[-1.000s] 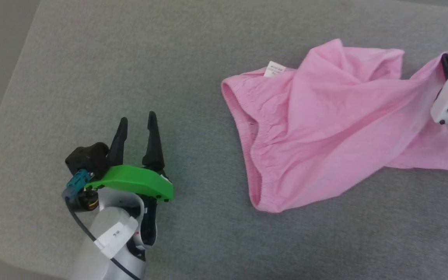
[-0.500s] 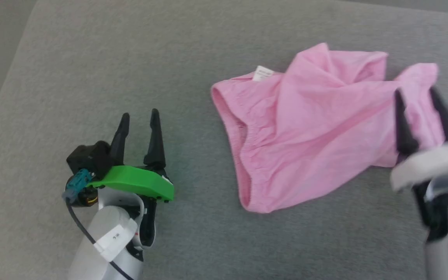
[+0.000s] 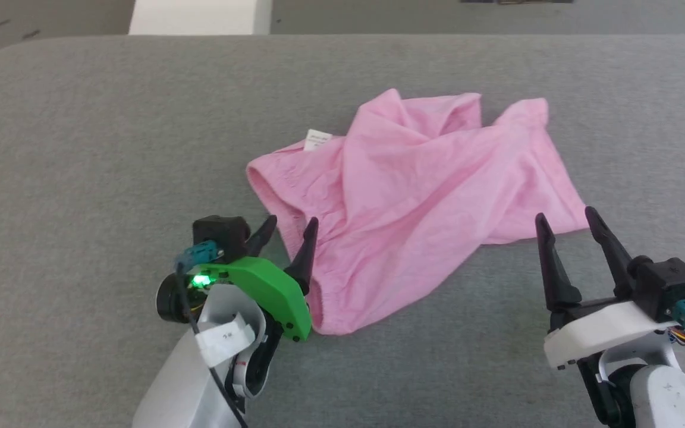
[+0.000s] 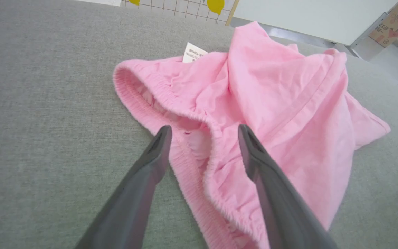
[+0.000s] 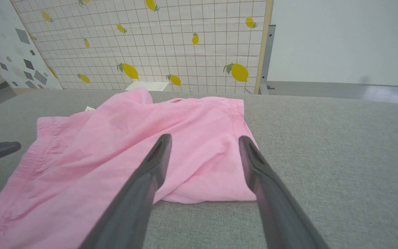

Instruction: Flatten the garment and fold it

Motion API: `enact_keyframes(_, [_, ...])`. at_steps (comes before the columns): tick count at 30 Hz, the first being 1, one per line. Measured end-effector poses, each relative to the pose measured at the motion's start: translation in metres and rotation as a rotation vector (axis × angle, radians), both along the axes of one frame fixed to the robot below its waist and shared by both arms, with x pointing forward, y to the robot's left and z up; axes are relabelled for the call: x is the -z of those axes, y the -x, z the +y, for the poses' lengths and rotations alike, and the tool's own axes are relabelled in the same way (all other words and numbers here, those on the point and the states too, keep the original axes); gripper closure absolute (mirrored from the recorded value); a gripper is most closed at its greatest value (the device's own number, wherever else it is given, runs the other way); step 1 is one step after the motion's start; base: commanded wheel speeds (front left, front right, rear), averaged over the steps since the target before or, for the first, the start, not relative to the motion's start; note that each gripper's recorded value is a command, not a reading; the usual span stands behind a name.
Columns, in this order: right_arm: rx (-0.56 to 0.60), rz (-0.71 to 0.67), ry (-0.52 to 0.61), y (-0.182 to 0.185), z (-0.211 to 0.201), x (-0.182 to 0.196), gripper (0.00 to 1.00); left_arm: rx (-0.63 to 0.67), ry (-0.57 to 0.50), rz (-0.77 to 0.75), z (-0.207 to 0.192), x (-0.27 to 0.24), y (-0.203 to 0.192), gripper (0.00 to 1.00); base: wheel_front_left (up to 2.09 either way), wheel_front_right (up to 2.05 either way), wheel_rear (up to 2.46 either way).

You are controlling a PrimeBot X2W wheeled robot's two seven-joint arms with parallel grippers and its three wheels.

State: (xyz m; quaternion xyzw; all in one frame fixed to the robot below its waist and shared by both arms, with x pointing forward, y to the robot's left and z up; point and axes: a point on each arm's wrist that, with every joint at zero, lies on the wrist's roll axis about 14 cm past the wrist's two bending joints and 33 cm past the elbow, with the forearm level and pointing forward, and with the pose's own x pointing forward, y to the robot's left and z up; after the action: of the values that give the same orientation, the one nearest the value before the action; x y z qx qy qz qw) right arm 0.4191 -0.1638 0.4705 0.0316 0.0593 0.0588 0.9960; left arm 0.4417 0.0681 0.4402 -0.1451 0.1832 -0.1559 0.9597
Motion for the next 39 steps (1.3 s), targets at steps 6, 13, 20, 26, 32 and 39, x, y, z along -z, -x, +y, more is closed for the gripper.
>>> enact_keyframes(6, [0.016, -0.001, 0.003, 0.007, -0.006, -0.003, 0.00, 0.090, -0.038, 0.049, -0.020, 0.002, -0.005, 0.00, 0.00, 0.00, 0.00])
enact_keyframes(13, [0.017, 0.021, -0.018, 0.009, -0.004, 0.004, 0.00, 0.129, -0.097, 0.167, -0.024, 0.025, -0.007, 0.13, 0.00, 0.00, 0.00])
enact_keyframes(20, [0.021, 0.024, -0.031, 0.008, -0.005, 0.007, 0.00, 0.108, -0.094, 0.086, -0.014, 0.007, -0.030, 1.00, 0.00, 0.00, 0.00])
enact_keyframes(26, [0.005, 0.013, -0.042, -0.003, 0.001, 0.007, 0.00, 0.046, -0.107, -0.035, 0.022, -0.021, -0.077, 1.00, 0.00, 0.00, 0.00])
enact_keyframes(32, [-0.019, 0.001, -0.060, -0.017, 0.009, 0.009, 0.00, -0.002, -0.169, -0.027, 0.065, -0.022, -0.125, 1.00, 0.00, 0.00, 0.00])
enact_keyframes(39, [-0.006, 0.027, -0.073, -0.026, 0.005, 0.027, 0.00, -0.069, -0.266, -0.015, 0.096, -0.001, -0.161, 0.68, 0.00, 0.00, 0.00])
